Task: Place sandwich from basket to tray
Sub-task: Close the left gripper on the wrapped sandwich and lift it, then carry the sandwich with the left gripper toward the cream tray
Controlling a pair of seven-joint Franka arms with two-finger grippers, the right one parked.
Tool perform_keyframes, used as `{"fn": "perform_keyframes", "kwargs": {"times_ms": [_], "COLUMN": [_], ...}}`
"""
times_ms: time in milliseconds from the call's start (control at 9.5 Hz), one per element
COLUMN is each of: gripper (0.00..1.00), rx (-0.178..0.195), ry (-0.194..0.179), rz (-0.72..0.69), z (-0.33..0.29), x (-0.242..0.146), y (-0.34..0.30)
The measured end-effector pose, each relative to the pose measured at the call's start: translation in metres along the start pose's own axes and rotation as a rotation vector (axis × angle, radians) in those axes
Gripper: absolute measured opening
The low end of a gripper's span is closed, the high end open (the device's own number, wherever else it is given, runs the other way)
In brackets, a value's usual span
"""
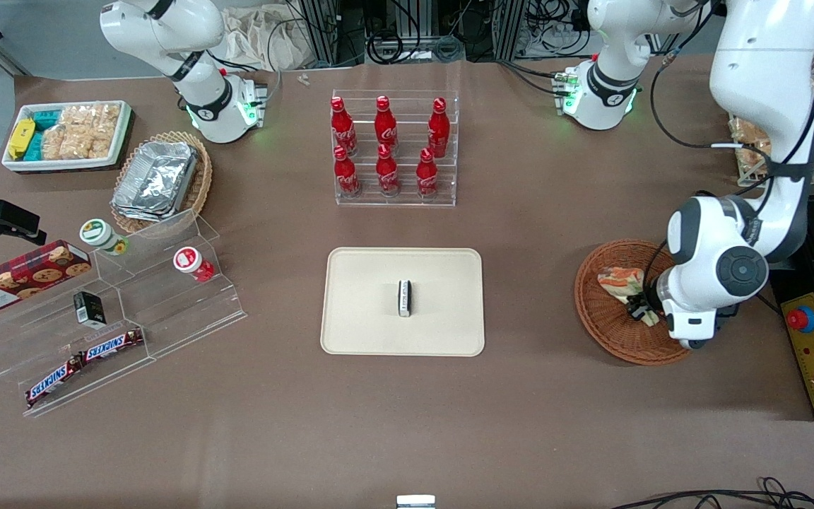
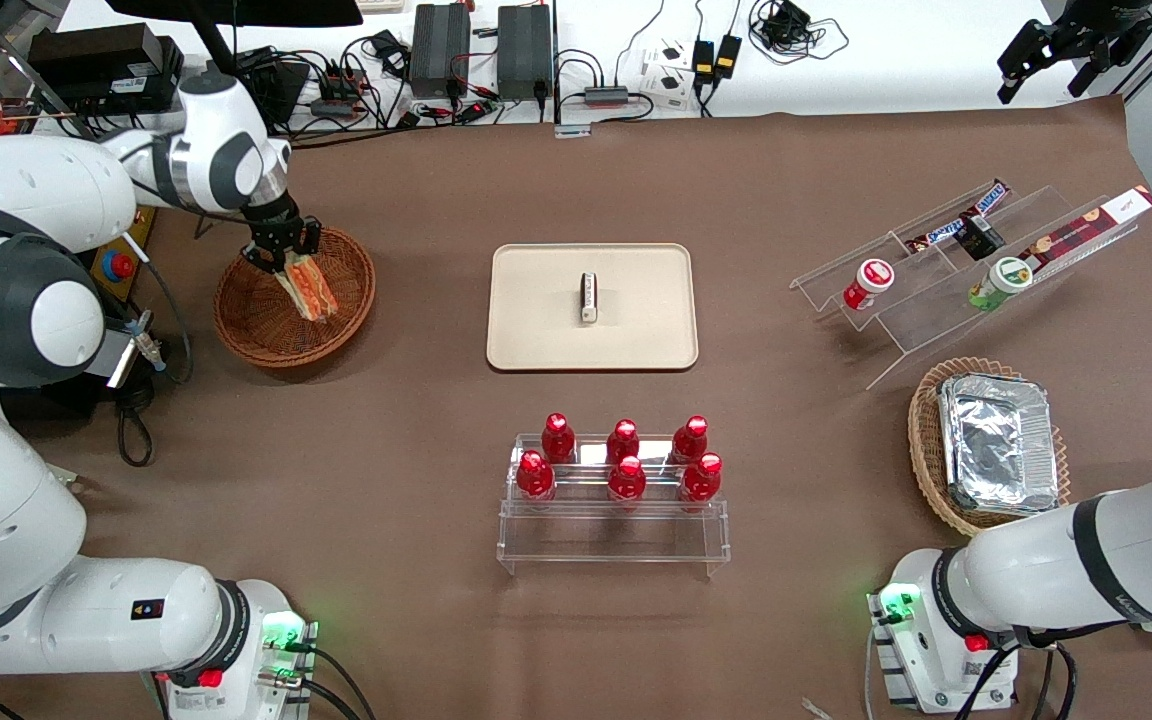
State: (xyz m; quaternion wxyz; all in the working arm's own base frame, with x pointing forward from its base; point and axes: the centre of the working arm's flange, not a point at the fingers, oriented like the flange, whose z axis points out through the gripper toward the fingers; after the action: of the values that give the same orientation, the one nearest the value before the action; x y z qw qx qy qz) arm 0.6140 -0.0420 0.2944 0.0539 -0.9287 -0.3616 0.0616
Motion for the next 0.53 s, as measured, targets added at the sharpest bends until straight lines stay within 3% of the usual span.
{"fn": "perform_keyframes", "kwargs": {"times_ms": [421, 526], "gripper": [0.26, 0.20], "rx": [0.009, -0.001], "ry": [0.005, 0.005], "rz": [0.048, 0.093], "z": [-0.160, -0.193], "x": [-0.015, -0.019], "y": [0.004, 0.003]}}
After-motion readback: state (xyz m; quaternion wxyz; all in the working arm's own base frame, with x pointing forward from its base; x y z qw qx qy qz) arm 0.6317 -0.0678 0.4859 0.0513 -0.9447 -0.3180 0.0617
